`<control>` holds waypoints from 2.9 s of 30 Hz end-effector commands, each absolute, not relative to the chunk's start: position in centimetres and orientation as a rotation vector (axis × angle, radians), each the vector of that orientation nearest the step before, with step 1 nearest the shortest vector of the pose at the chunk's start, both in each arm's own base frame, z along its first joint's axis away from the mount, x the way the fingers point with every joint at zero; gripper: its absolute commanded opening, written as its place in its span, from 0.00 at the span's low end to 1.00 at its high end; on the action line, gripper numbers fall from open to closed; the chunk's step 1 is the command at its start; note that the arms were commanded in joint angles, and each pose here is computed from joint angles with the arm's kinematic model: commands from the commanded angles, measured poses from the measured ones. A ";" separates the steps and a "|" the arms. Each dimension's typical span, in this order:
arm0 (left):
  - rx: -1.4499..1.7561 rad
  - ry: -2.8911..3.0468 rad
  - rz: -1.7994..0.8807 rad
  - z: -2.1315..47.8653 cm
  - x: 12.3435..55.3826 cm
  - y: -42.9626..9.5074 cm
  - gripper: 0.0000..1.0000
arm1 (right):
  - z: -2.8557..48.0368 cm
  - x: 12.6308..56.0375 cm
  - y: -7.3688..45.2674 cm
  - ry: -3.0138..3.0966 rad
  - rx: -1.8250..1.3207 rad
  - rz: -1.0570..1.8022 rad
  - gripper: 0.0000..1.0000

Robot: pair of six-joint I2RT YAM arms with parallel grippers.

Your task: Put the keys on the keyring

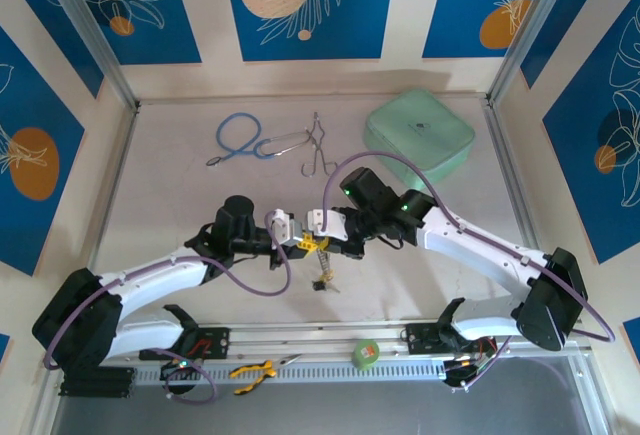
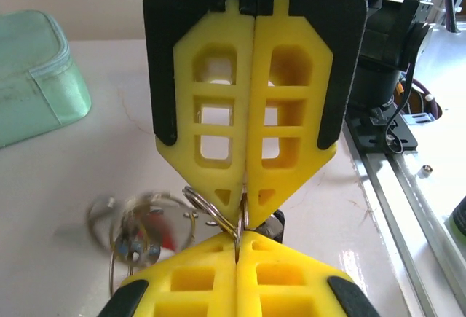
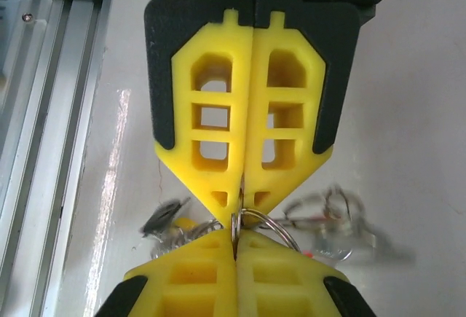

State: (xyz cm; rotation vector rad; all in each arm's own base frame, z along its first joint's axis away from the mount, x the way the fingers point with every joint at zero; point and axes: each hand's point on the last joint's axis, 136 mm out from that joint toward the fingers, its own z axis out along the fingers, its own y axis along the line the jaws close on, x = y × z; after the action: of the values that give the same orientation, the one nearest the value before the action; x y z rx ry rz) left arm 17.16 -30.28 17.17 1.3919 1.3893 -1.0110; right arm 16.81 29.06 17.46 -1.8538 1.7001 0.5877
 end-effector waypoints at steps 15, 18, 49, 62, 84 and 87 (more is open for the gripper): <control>1.343 1.227 -1.113 19.7 16.0 -30.9 0.00 | 19.4 15.7 28.7 1.534 -1.611 0.937 0.25; 1.341 1.224 -1.128 19.7 15.9 -31.0 0.00 | 19.1 15.9 28.7 1.539 -1.607 0.933 0.24; 1.427 1.320 -1.067 18.4 16.2 -30.8 0.12 | 17.4 16.1 29.5 1.641 -1.946 0.622 0.00; 1.393 1.265 -1.046 18.7 16.0 -30.5 0.00 | 19.4 16.0 29.0 1.613 -1.641 0.948 0.27; 1.343 1.233 -1.082 19.1 16.0 -30.6 0.00 | 17.9 16.0 29.1 1.641 -1.601 0.959 0.19; 1.342 1.232 -1.082 19.1 16.0 -30.6 0.00 | 18.1 15.9 29.3 1.629 -1.596 0.974 0.18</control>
State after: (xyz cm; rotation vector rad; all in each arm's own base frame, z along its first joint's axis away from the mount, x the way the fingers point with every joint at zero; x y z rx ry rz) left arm 16.61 -30.41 18.36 1.3361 1.2880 -1.0579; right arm 16.66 28.96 17.43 -1.5970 1.6689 0.9192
